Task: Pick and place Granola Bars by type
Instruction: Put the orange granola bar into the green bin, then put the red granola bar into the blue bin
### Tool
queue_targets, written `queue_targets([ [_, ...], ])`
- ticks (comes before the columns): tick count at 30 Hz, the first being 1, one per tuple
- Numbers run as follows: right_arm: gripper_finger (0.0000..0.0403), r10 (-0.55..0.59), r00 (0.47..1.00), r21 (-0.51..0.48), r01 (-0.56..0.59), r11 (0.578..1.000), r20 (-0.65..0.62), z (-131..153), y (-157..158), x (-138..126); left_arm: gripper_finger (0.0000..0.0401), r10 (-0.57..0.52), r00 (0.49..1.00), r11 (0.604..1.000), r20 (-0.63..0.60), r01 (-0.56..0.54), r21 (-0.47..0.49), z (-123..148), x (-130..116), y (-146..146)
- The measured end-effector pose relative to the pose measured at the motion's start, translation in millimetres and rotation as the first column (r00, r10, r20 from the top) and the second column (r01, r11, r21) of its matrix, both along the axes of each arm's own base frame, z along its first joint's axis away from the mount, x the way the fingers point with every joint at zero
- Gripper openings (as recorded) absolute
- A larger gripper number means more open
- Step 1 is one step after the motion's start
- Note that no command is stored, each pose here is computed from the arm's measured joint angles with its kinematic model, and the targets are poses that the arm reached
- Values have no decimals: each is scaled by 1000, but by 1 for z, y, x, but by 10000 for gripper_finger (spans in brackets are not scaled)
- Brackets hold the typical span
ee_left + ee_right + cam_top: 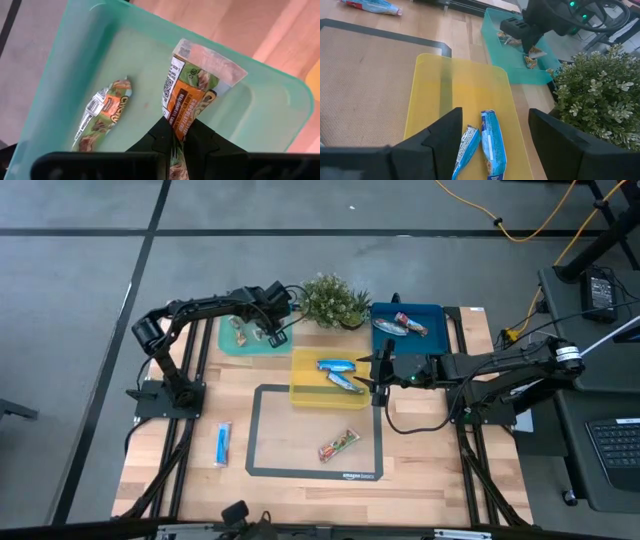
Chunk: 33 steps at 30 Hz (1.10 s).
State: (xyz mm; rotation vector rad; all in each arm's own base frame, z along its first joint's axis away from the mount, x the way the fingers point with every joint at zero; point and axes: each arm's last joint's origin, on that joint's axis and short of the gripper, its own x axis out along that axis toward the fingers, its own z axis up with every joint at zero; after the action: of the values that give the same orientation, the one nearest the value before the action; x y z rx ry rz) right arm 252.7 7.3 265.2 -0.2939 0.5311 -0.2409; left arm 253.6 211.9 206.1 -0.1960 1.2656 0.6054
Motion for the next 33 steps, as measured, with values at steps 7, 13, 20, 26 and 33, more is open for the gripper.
queue_targets([
  [7,229,0,1000,0,0,1000,0,0,0,0,49,0,1000,1000,1,0,1,0,2,-2],
  [13,229,0,1000,0,0,1000,0,0,0,0,100,6,999,1000,-34,-6,10,-1,0,-3],
  [20,229,0,1000,0,0,1000,-1,0,0,0,152,-1,994,1000,-112,2,17,10,-8,-15],
  [26,229,1,1000,0,-1,1000,-1,0,0,0,164,1,996,1000,-90,0,11,42,-20,-45],
  [33,229,0,1000,2,0,1000,-1,0,0,0,160,-3,999,999,43,1,53,87,-39,-88],
])
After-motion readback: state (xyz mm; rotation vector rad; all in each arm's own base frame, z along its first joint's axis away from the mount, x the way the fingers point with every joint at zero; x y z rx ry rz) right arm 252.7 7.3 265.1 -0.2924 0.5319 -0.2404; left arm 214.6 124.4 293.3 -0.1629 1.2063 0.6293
